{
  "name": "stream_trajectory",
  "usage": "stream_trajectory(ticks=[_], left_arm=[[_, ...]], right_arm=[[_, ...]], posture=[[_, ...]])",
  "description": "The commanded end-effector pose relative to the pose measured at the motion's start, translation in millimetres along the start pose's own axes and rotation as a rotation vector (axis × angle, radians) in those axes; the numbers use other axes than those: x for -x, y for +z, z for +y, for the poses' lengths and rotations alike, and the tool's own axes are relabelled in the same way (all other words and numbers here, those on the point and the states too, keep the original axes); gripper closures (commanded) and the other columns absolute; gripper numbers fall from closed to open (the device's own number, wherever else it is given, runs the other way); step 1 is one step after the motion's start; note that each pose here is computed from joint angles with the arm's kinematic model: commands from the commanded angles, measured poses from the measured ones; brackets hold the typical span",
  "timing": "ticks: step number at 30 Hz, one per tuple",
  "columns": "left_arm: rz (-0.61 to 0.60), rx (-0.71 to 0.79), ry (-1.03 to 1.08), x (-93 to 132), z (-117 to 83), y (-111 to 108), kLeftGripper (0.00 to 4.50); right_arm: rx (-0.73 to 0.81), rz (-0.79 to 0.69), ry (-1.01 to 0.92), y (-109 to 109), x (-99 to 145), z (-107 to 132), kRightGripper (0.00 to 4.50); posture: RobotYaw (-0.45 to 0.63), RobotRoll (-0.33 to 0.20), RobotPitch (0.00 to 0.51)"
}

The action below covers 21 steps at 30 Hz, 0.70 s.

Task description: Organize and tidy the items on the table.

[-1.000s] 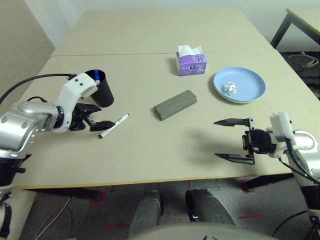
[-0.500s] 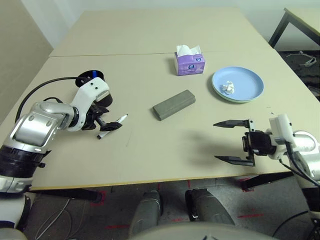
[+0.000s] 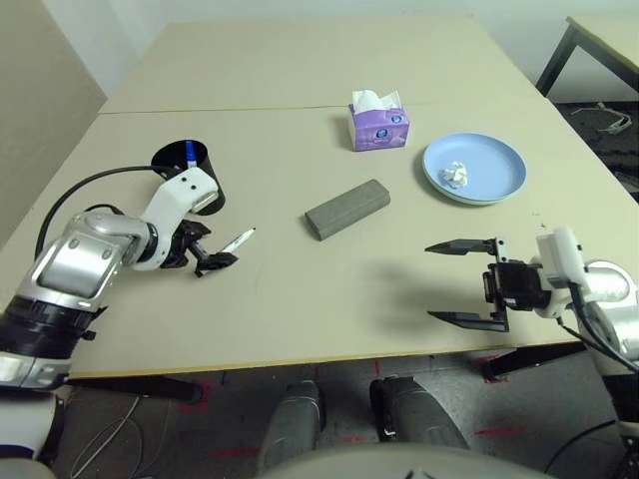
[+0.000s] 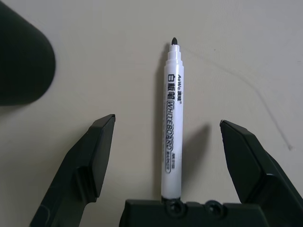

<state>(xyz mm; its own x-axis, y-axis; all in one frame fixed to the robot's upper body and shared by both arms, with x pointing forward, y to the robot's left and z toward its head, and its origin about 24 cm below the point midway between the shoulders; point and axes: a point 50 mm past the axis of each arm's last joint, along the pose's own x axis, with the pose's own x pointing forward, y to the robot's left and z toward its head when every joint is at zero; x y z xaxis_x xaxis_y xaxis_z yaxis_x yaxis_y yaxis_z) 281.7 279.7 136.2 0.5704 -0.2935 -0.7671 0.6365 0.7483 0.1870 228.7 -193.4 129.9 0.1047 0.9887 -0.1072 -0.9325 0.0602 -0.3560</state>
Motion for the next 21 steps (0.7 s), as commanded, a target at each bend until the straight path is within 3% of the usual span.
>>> stream_trajectory(ticks=[1,21], left_arm=[[0.014,0.005,0.003,-7.5,-0.7,-4.8,0.01],[-0.026,-0.003,0.002,-18.5,-1.9,-5.5,0.01]], right_arm=[[0.013,0.008,0.016,3.8,-2.0,0.6,0.00],[-0.040,0.050,-0.027,1.1,0.6,1.1,0.00]], posture=[[-0.14,0.000,0.109],[-0.13,0.000,0.114]])
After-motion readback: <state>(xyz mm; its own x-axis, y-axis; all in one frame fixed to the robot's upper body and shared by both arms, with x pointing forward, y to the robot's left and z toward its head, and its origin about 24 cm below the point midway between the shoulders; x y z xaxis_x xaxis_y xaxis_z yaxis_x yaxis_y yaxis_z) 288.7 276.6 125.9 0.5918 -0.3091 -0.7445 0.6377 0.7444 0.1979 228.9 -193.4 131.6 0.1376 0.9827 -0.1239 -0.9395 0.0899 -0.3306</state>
